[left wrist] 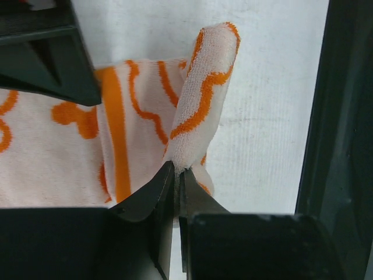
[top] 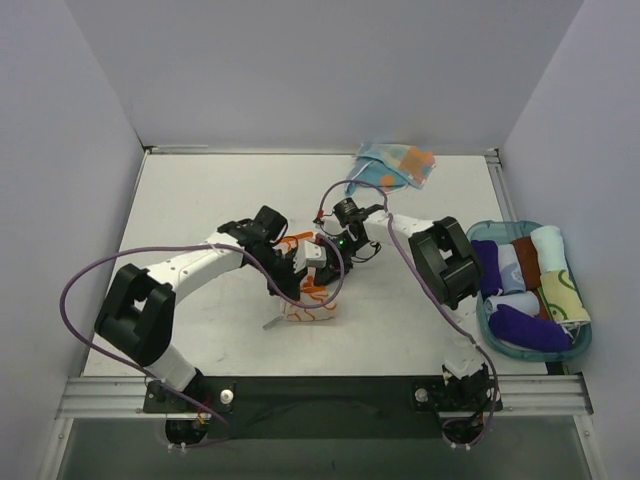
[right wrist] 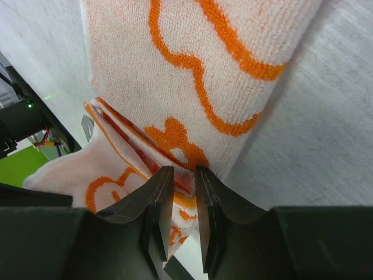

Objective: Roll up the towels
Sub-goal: Roll the towel

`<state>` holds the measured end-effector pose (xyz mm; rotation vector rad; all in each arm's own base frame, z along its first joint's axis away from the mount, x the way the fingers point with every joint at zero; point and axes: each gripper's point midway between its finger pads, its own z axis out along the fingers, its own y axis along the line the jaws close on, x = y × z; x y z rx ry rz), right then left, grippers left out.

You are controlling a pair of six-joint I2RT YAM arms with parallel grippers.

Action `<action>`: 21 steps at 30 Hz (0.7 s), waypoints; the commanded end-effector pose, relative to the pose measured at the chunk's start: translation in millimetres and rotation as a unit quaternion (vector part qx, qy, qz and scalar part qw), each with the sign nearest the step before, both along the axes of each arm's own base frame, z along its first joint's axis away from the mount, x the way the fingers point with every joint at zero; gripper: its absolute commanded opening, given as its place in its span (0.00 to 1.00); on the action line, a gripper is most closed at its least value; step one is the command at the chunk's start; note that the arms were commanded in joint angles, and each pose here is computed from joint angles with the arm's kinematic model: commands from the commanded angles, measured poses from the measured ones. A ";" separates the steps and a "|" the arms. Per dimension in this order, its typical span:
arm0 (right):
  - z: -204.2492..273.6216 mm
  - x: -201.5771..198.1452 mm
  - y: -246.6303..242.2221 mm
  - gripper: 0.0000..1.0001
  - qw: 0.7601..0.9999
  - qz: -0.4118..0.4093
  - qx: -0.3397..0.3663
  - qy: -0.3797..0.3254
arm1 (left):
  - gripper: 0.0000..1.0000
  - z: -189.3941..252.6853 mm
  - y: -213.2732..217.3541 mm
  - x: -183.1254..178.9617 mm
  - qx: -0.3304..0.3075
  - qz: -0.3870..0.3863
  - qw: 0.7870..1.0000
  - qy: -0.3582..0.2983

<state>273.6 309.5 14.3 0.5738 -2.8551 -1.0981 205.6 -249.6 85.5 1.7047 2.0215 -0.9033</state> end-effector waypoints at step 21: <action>77.2 24.7 -32.1 0.38 0.996 -0.033 0.003 -0.079 | 0.01 -53.0 16.4 53.9 0.011 0.100 0.991 0.090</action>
